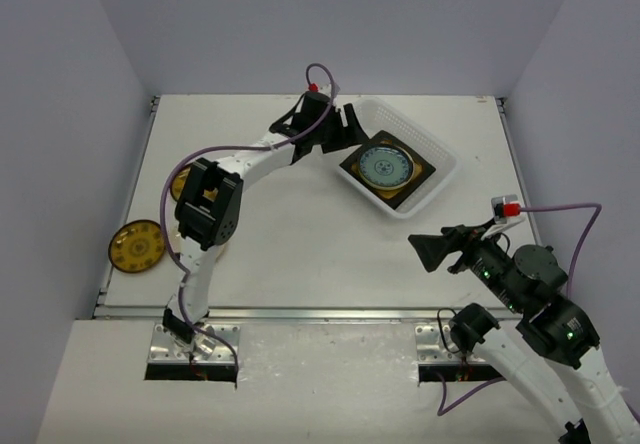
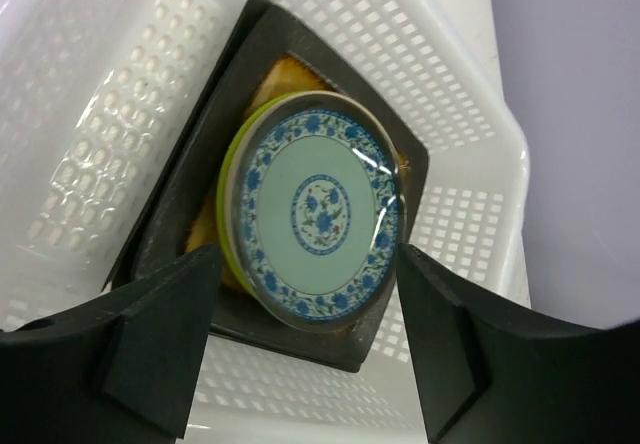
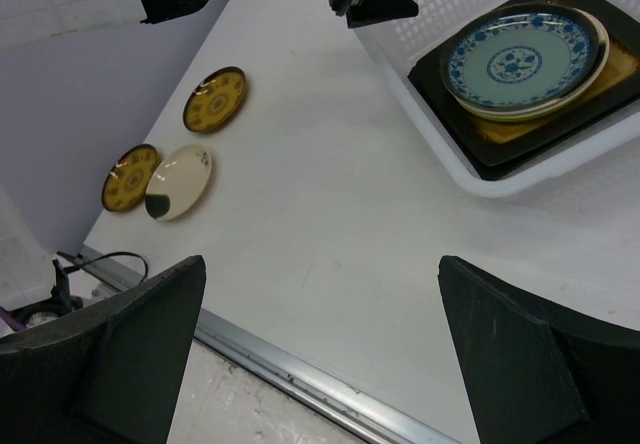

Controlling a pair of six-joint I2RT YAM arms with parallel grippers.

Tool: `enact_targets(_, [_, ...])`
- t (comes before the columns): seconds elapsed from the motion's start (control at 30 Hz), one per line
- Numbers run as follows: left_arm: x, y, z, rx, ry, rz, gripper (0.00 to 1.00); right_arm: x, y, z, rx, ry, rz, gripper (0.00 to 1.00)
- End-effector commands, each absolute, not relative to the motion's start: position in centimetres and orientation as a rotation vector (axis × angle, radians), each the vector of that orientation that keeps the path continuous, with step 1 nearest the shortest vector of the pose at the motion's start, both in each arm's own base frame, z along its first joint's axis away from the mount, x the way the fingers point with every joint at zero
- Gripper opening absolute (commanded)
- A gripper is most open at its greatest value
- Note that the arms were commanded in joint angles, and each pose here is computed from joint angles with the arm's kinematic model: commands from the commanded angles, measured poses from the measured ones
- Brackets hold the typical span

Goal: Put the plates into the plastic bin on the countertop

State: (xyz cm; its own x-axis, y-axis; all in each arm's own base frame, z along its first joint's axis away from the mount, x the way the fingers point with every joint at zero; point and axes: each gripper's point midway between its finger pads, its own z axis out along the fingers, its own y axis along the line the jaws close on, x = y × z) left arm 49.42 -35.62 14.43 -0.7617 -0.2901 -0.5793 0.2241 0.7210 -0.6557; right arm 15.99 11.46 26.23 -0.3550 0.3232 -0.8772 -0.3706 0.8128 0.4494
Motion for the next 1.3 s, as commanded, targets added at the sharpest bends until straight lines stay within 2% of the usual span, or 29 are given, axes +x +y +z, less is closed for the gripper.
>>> enact_targets(0.0, [48.8,-37.2,21.6,0.063,2.094,-0.975,0.91,16.8,11.8,25.6,-0.03,1.809,0.704,0.99])
enact_targets(0.03, [48.6,-37.0,22.7,0.068,2.076,-0.966,1.0,17.0,12.0,25.2,-0.039,1.821,0.701,0.99])
enact_targets(0.13, [47.2,-34.4,27.9,0.04,2.001,-0.885,1.0,17.6,12.9,23.2,-0.081,1.891,0.685,0.99])
enact_targets(0.23, [44.8,-28.8,33.1,-0.086,1.93,-0.708,1.0,17.7,15.4,22.0,-0.182,1.921,0.772,0.99])
enact_targets(0.33, [40.7,-20.1,35.1,-0.301,1.85,-0.46,1.0,18.2,19.0,22.6,-0.246,1.867,0.96,0.99])
enact_targets(0.4, [36.1,-15.9,38.6,-0.37,1.747,-0.469,1.0,18.4,21.8,20.7,-0.299,1.936,1.084,0.99])
enact_targets(0.57, [27.9,-8.8,36.8,-0.472,1.659,-0.419,1.0,19.2,30.2,18.6,-0.437,2.053,1.394,0.99])
enact_targets(0.6, [27.1,-7.4,36.1,-0.51,1.658,-0.376,1.0,20.3,32.0,19.5,-0.475,2.024,1.371,0.99])
enact_targets(0.7, [23.4,-4.3,35.8,-0.544,1.641,-0.333,1.0,20.9,38.1,16.4,-0.55,2.118,1.354,0.99])
enact_targets(0.73, [22.5,-3.7,35.8,-0.538,1.632,-0.328,1.0,21.6,39.9,17.2,-0.543,2.096,1.382,0.99])
enact_targets(0.9, [20.4,-1.5,35.1,-0.493,1.622,-0.246,1.0,26.5,47.8,13.1,-0.389,2.205,1.416,0.99])
enact_targets(0.97, [20.1,-1.0,34.3,-0.488,1.628,-0.212,1.0,27.1,49.2,9.7,-0.346,2.276,1.386,0.99])
enact_targets(1.07, [19.7,0.1,32.2,-0.513,1.636,-0.148,1.0,28.9,53.1,7.0,-0.279,2.319,1.391,0.95])
enact_targets(1.27, [19.3,1.1,29.0,-0.546,1.64,-0.103,1.0,29.2,55.3,-1.2,-0.185,2.461,1.372,0.74])
